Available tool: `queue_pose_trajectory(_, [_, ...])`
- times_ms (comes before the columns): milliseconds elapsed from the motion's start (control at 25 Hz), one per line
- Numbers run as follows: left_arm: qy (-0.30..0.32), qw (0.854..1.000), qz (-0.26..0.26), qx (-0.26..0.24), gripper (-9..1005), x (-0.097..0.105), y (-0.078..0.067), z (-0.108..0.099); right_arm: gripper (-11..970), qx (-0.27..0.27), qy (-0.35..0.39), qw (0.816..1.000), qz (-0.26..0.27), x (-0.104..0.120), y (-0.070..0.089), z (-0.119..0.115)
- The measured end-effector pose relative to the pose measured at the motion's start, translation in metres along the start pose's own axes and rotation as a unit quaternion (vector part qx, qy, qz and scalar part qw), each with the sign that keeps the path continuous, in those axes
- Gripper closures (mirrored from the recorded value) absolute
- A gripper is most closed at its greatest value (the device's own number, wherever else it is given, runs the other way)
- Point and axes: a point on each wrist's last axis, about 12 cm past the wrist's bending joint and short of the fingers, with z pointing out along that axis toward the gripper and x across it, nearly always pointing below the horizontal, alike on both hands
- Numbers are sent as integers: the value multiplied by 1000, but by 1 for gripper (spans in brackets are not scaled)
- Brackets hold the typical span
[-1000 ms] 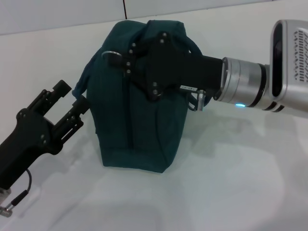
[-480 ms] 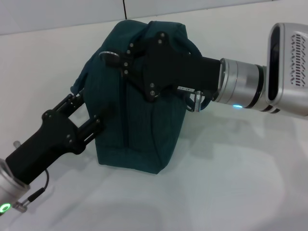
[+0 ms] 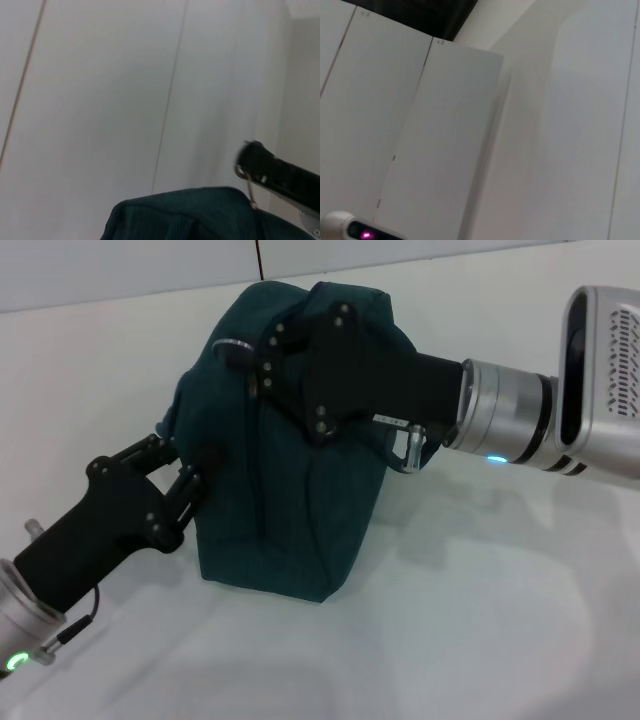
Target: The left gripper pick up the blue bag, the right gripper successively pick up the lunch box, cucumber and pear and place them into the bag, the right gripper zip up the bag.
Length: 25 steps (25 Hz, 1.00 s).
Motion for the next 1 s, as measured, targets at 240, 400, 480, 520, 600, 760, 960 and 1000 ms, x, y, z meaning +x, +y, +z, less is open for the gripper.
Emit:
queue_pose_trajectory(240, [-1,999,34,3,718,1,-1,3,945,24,-4,1000,3,1,-1,-7])
queue_pose_trajectory(400, [1,999,53,8,766,0,0,6,945,43,-5,999,8,1,-3,-11])
queue_pose_trajectory(480, [1,998,61,10,790,-1,0,7,945,55,-7,998,12,2,-4,-15])
queue_pose_trajectory(520, [2,998,64,11,799,-1,1,8,945,63,-8,998,14,2,-4,-17])
queue_pose_trajectory(600, [4,998,67,12,818,-1,2,10,945,80,-10,997,19,2,-4,-22])
queue_pose_trajectory(760, [14,997,77,16,850,-1,4,12,945,105,-12,994,28,4,-6,-30])
queue_pose_trajectory(960, [31,996,82,10,882,1,8,14,945,125,-23,991,35,4,-5,-40])
queue_pose_trajectory(1000, [33,996,82,8,890,1,9,14,945,130,-23,991,37,5,-6,-42])
